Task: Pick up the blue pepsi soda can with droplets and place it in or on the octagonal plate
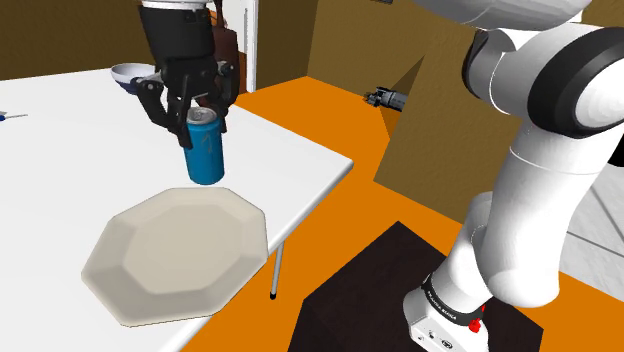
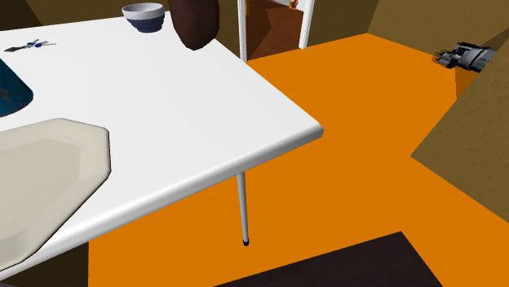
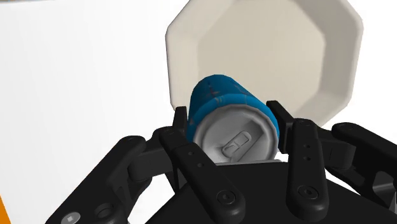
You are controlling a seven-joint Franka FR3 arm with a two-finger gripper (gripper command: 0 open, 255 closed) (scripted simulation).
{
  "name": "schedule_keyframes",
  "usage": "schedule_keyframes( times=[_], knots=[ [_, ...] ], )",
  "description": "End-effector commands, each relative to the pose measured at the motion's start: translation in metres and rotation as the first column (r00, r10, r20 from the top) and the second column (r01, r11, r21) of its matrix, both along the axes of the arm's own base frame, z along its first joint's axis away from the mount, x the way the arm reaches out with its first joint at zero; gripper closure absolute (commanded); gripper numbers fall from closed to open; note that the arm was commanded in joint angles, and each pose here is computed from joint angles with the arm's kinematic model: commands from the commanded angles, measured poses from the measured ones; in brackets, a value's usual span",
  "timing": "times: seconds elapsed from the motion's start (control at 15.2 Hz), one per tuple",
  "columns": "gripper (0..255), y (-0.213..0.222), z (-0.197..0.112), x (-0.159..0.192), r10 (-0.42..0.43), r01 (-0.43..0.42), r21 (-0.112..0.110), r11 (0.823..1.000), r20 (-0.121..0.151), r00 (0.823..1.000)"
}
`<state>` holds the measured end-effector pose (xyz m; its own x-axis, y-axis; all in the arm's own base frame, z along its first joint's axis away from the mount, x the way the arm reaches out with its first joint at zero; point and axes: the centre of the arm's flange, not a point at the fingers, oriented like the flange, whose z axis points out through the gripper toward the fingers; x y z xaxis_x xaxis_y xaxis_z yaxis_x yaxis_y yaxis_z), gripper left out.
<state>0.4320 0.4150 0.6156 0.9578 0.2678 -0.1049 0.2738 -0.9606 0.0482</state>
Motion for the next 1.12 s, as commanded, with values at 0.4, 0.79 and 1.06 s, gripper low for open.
schedule_keyframes(
  times=[0.4,0.79,1.06],
  knots=[
    [255,0.057,-0.012,-0.038,-0.001,0.001,0.000,1.000,0.000,1.000],
    [255,0.057,-0.043,-0.038,-0.001,0.001,0.000,1.000,0.000,1.000],
    [255,0.057,-0.064,-0.038,-0.001,0.001,0.000,1.000,0.000,1.000]
  ],
)
